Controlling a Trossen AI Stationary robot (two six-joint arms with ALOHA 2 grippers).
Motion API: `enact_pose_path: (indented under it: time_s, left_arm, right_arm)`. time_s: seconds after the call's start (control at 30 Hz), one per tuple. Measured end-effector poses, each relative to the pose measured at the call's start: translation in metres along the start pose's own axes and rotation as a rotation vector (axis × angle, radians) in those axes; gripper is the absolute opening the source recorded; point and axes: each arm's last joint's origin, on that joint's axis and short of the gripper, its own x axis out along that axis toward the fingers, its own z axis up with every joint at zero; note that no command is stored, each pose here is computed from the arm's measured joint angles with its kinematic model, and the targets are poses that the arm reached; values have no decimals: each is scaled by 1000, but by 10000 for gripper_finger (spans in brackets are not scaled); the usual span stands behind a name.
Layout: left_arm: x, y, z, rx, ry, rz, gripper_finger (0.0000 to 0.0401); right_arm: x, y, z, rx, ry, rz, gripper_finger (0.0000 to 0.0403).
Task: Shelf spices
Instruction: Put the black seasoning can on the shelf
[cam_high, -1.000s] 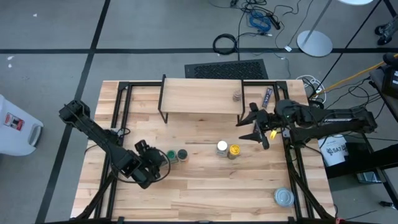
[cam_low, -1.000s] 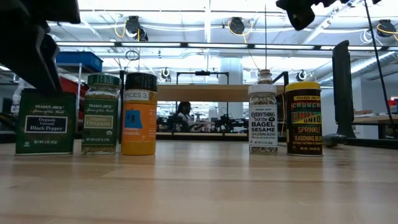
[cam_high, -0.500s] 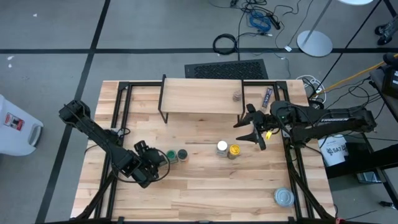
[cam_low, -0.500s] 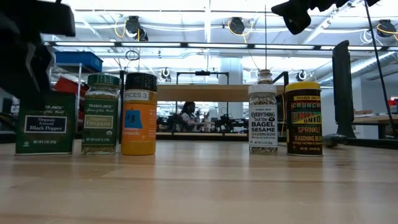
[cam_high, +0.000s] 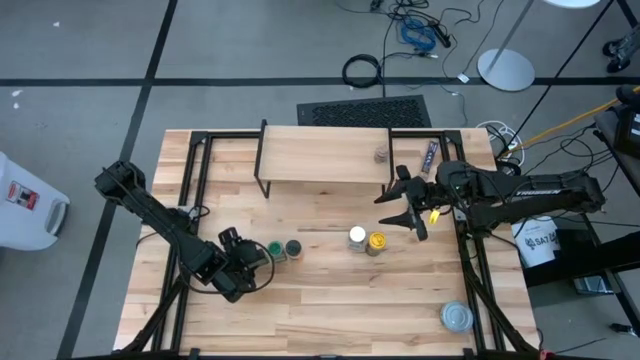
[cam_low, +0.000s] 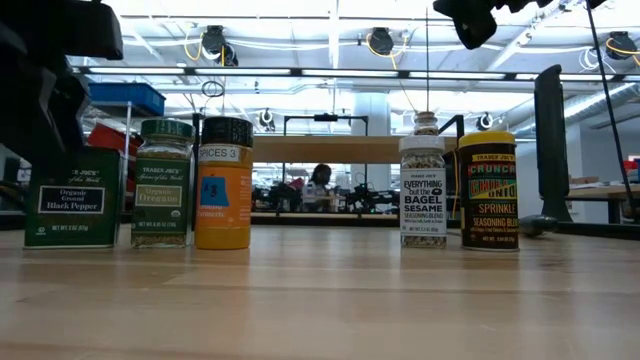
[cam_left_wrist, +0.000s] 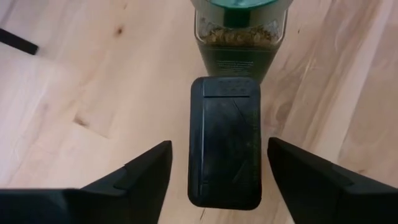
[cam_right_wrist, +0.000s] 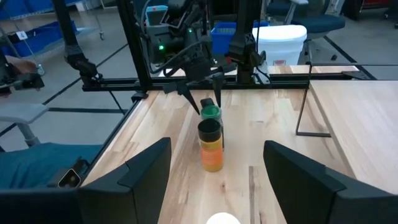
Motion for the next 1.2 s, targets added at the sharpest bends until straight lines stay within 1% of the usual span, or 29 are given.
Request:
enact_pose_path:
  time_s: [0.33, 0.47, 0.57, 0.73, 0.93, 1.07, 1.2]
  left_arm:
    - [0, 0, 0, 2, 2, 2, 170]
    - [0, 0, 0, -1, 13, -7, 143]
    - [-2, 0, 0, -1, 25, -13, 139]
    - [-10, -5, 6, -11, 55, -55, 152]
    - [-25, -15, 13, -18, 82, -145, 150]
    - [-39, -23, 17, -5, 76, -202, 149]
    - [-52, -29, 27, 27, 27, -245, 148]
  right_arm:
    - [0, 0, 0, -3, 2, -3, 242]
    - [2, -2, -1, -3, 4, -51, 242]
    - [4, -3, -2, -5, 12, -57, 242]
    - [7, -3, -3, -2, 27, -58, 242]
    - [12, -4, -4, 0, 32, -58, 242]
    - [17, -6, -5, 0, 31, -57, 242]
    - [23, -7, -2, -6, -7, -54, 242]
